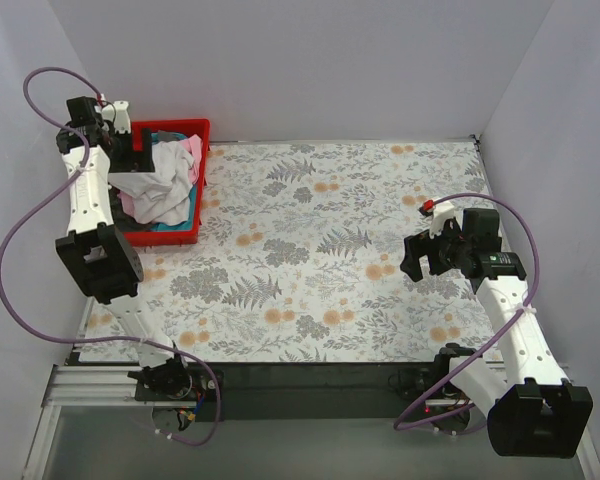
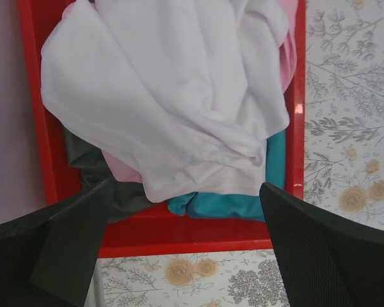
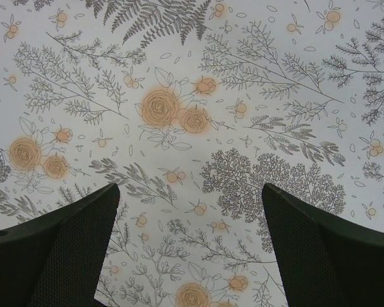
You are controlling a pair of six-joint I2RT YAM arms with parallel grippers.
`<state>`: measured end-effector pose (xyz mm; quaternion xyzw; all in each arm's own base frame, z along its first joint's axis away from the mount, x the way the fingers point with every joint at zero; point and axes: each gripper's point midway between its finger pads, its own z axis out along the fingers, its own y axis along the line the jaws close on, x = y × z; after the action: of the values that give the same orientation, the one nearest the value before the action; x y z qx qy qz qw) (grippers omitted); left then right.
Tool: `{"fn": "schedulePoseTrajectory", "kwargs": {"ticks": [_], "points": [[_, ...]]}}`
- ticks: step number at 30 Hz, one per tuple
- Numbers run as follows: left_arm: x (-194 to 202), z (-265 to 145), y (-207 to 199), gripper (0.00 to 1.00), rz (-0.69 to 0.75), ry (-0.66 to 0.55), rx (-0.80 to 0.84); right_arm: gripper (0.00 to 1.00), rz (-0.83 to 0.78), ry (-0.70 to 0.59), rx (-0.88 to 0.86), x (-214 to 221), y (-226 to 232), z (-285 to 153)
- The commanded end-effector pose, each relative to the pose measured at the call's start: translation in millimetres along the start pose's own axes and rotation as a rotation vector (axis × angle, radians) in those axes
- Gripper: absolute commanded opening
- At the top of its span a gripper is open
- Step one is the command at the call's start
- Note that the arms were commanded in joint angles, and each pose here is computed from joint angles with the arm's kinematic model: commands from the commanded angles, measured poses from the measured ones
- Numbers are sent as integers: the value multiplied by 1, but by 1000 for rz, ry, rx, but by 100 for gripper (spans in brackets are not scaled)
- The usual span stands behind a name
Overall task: Fold and stack the t-shirts
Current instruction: Grab the tshirt from the pile
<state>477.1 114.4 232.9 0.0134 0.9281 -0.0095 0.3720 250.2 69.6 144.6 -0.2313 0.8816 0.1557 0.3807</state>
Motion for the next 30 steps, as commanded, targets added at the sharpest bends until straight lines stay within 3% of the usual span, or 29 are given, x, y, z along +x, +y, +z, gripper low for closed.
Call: {"fn": "schedulePoseTrajectory", "kwargs": {"ticks": [1,8,14,15,20,21,22,23,27,30], "points": [[9,9,5,98,18,41,-16,98,-14,-16,-6,-6,1,-3],[40,52,4,98,-23,112,23,99,-24,-17,-6,-1,1,-2],[47,70,-1,83,-37,130,68,99,-17,-8,-10,1,1,0],[47,71,-3,72,-41,131,74,98,-16,-9,-11,0,1,0],[46,83,-2,40,-53,148,62,98,-13,-5,-15,0,1,1],[46,84,-2,20,-62,159,67,98,-13,-5,-15,0,1,1],[47,88,-2,7,-73,168,70,98,-12,-4,-12,-1,0,1],[27,81,-1,0,-77,124,65,98,-10,-4,-12,0,1,1],[-18,49,-18,0,-79,-10,147,98,-14,-11,-6,-2,0,0],[-65,-1,-43,0,-32,-184,235,98,7,-17,15,-1,-6,-3]]}}
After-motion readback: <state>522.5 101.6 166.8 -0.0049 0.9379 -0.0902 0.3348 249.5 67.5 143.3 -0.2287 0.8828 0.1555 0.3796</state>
